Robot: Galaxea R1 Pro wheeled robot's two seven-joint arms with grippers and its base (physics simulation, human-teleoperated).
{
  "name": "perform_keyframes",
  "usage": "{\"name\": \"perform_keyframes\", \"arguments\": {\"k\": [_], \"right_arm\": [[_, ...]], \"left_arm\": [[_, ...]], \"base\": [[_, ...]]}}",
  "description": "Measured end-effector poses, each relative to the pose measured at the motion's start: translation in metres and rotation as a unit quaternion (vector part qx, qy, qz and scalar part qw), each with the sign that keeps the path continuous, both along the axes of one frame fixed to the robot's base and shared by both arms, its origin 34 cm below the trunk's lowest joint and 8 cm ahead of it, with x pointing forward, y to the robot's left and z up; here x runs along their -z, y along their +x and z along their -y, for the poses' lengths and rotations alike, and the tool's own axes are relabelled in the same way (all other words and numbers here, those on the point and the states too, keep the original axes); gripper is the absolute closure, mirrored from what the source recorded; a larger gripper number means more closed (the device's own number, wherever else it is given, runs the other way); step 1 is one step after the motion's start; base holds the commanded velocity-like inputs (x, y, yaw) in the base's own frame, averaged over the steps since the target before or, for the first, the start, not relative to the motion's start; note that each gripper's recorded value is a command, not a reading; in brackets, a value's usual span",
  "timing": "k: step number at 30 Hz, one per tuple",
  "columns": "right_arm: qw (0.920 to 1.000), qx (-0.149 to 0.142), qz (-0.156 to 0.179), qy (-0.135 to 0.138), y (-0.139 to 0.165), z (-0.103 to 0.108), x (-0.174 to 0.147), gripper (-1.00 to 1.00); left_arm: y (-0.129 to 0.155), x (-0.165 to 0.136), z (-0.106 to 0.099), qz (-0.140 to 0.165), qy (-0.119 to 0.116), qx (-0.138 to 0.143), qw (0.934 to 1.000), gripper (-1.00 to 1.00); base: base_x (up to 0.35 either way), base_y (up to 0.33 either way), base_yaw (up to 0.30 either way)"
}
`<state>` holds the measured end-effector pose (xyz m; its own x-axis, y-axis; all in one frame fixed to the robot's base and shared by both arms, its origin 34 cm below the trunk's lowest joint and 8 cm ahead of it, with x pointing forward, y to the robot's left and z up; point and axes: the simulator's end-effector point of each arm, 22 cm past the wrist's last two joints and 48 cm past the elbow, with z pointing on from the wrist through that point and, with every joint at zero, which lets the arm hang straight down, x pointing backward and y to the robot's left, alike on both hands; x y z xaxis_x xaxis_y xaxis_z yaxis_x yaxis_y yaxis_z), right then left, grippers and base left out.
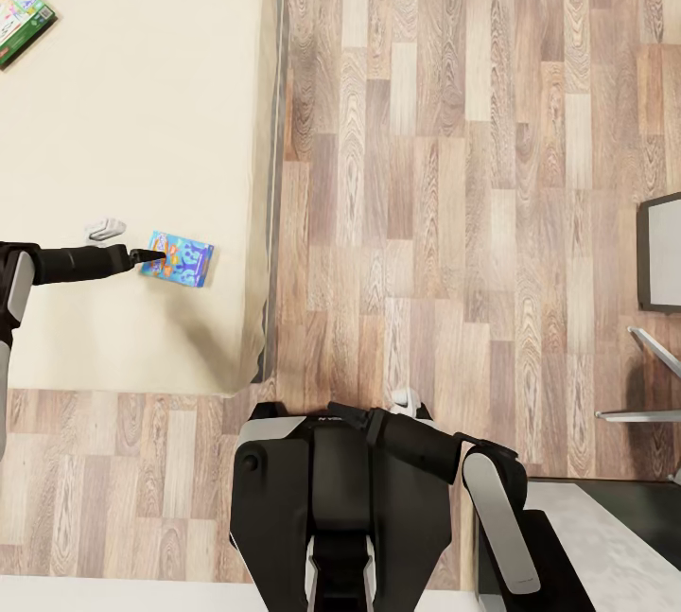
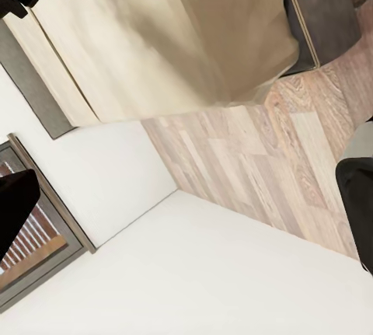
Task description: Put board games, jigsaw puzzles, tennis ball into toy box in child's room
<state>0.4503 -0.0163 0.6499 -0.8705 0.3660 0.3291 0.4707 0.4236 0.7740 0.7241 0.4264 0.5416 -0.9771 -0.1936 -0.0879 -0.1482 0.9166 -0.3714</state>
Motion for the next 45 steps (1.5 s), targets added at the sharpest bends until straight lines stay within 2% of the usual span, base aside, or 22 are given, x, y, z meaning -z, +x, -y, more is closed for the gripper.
{"name": "perform_keyframes", "arguments": {"k": [4,12,14,19,40,45], "right_arm": [[1.0000,0.000,0.000,0.000,0.000,0.000,0.000,-1.00],[1.0000,0.000,0.000,0.001,0.000,-0.001,0.000,-1.00],[1.0000,0.000,0.000,0.001,0.000,-0.001,0.000,-1.00],[1.0000,0.000,0.000,0.001,0.000,-0.001,0.000,-1.00],[1.0000,-0.001,0.001,0.000,0.000,0.000,0.000,-1.00],[1.0000,-0.001,0.001,0.000,0.000,0.000,0.000,-1.00]], "left_arm": [[0.000,0.000,0.001,0.000,-0.001,0.000,1.0000,-1.00],[0.000,0.005,0.018,-0.001,-0.013,0.001,0.9999,-1.00],[0.000,0.008,0.028,-0.002,-0.019,0.002,0.9998,-1.00],[-0.001,0.018,0.040,-0.007,-0.009,0.001,0.9999,-1.00],[-0.001,0.022,0.046,-0.007,0.000,0.005,1.0000,-1.00],[0.000,0.022,0.049,-0.005,-0.005,0.005,1.0000,-1.00]], "base": [[0.000,0.000,0.000],[0.000,0.000,0.000],[0.000,0.000,0.000],[0.000,0.000,0.000],[0.000,0.000,0.000],[0.000,0.000,0.000]]}}
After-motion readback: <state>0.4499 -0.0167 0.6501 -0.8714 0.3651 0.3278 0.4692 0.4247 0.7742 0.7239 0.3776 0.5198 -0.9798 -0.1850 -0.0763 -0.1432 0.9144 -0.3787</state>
